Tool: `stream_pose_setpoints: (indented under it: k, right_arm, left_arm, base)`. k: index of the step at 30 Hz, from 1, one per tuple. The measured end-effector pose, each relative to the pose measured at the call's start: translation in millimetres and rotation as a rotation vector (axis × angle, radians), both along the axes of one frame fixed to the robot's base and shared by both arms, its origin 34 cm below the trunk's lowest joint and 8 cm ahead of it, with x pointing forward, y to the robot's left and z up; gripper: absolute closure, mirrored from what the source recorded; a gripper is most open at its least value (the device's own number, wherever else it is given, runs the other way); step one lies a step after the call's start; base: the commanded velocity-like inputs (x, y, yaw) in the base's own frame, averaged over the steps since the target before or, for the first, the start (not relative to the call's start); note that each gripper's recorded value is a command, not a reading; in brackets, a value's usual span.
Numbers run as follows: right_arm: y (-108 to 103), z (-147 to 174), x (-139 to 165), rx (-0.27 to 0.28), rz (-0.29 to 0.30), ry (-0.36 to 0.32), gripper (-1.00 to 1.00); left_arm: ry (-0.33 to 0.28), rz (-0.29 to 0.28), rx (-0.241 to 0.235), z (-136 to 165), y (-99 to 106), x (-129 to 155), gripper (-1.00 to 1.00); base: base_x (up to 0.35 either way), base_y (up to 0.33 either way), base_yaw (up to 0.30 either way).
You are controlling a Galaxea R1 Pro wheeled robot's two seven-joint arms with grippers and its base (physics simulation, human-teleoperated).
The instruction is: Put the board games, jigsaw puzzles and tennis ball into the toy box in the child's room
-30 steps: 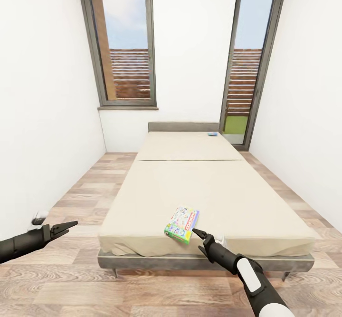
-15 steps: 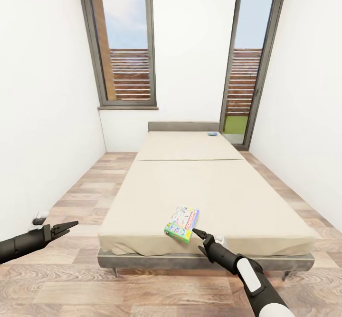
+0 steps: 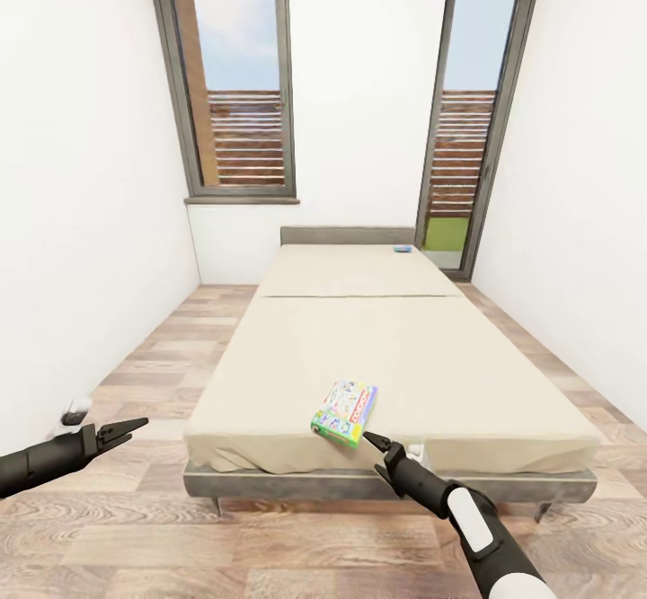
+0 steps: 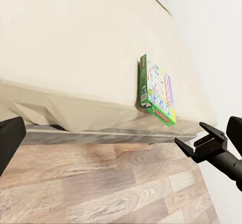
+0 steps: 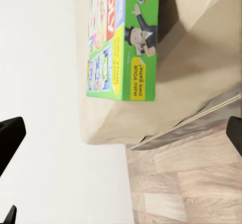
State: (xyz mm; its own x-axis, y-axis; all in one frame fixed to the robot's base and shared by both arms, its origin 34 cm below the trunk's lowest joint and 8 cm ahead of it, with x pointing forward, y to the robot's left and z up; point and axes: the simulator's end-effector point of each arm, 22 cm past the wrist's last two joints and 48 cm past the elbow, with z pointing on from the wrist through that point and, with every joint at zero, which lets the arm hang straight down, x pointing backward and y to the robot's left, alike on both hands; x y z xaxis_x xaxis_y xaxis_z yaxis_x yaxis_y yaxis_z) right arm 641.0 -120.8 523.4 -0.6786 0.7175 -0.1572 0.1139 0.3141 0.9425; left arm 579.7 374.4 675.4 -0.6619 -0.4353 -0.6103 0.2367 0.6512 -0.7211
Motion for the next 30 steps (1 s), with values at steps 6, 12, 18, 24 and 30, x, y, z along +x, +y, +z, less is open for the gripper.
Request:
stream_pose_setpoints:
  k: [6, 12, 18, 24, 30]
  right_arm:
    - [0.3, -4.2, -1.0, 0.001, 0.000, -0.001, -1.00]
    - [-0.4, -4.3, -0.9, 0.000, -0.001, -0.001, -1.00]
    - [-0.6, -4.4, -0.8, -0.001, -0.001, -0.001, -1.00]
    - [0.0, -4.1, -0.8, 0.000, -0.001, -0.001, -1.00]
    - [0.3, -4.1, -0.8, 0.000, -0.001, -0.002, -1.00]
  left_arm:
    - [0.000, 0.000, 0.000, -4.3, 0.1, -1.1, -1.00]
    - [-0.002, 0.000, 0.001, -4.1, 0.0, -1.0, -1.00]
    - [-0.001, -0.001, 0.001, -4.3, -0.2, -1.0, -1.00]
    - [-0.002, -0.001, -0.001, -4.4, -0.8, -1.0, -1.00]
    - [-0.003, -0.002, 0.000, -4.2, -0.8, -0.9, -1.00]
  base:
    - [0.000, 0.000, 0.000]
    - [0.000, 0.000, 0.000]
    - [0.000, 0.024, 0.000]
    - [0.000, 0.167, 0.000]
    - [0.000, 0.042, 0.000]
